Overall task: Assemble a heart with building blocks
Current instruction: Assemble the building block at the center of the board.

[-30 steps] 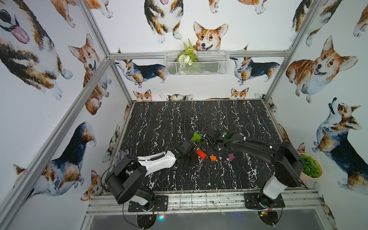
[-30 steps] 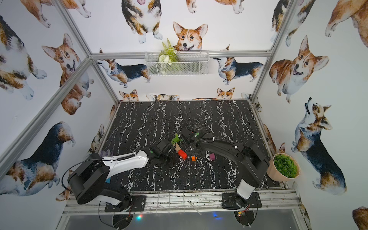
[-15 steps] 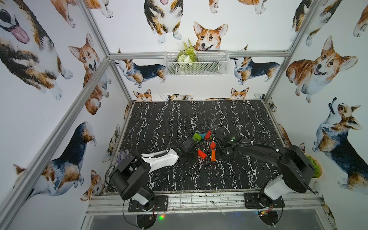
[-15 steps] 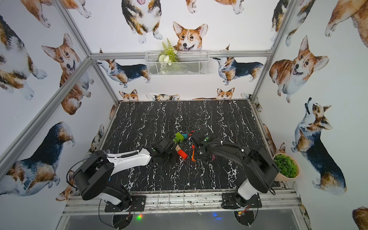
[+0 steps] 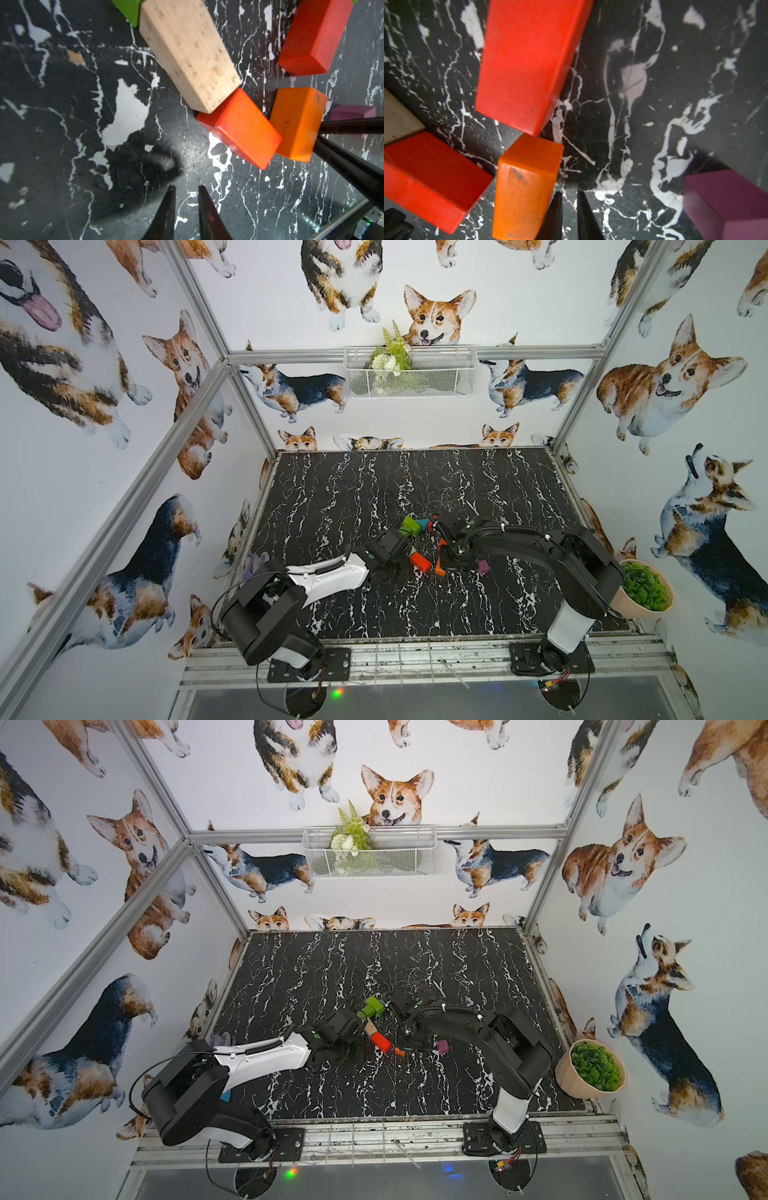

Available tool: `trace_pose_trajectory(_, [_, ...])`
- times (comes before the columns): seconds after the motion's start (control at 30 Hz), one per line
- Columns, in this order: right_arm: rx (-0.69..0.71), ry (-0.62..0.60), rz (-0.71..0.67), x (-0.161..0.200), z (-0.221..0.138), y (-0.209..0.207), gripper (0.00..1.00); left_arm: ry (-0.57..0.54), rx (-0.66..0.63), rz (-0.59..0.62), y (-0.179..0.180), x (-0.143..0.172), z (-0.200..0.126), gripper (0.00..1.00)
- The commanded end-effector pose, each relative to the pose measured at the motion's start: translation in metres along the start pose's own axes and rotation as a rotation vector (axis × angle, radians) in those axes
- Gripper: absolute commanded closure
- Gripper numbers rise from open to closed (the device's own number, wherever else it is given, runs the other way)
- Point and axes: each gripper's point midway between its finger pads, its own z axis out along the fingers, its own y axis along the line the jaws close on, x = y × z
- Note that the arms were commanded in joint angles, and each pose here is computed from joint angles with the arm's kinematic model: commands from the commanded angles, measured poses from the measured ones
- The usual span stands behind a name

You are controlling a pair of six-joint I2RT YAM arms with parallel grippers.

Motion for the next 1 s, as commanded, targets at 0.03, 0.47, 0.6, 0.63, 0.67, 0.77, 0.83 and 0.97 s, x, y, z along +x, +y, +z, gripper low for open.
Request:
trace_pose_trajectory(0.03, [0.016,-0.011,0.000,-0.005,-0.001,0.001,0.83,-0.010,0.001,-0.008,-0.002,-0.003,-0.003,0.76])
trace_pose_trajectory(0.47, [0.062,-0.067,-0.019,0.015,-0.026,-0.021,0.46,-0.018,-0.004,0.010,-0.002,-0.004,-0.013,0.76])
trace_pose_trajectory(0.6, [0.072,-0.057,-0.098,0.032,-0.025,-0.010,0.40,-0.027,-0.008,0.020,-0.003,-0.006,-0.019,0.76])
trace_pose_trajectory(0.63, [0.082,-0.047,-0.112,0.034,-0.021,-0.008,0.39,-0.029,-0.011,0.020,-0.002,-0.007,-0.020,0.76])
trace_pose_trajectory(0.67, [0.093,-0.038,-0.126,0.035,-0.017,-0.006,0.39,-0.031,-0.012,0.022,-0.002,-0.007,-0.021,0.76])
trace_pose_trajectory(0.77, [0.134,-0.045,-0.150,0.030,-0.010,-0.002,0.38,-0.037,-0.013,0.017,-0.001,-0.009,-0.025,0.76])
trace_pose_trajectory(0.83, [0.168,-0.060,-0.164,0.023,-0.009,-0.003,0.38,-0.042,-0.012,0.016,0.000,-0.009,-0.027,0.76])
trace_pose_trajectory(0.97, [0.210,-0.076,-0.197,0.012,-0.010,0.001,0.38,-0.048,-0.011,0.015,0.001,-0.010,-0.032,0.76])
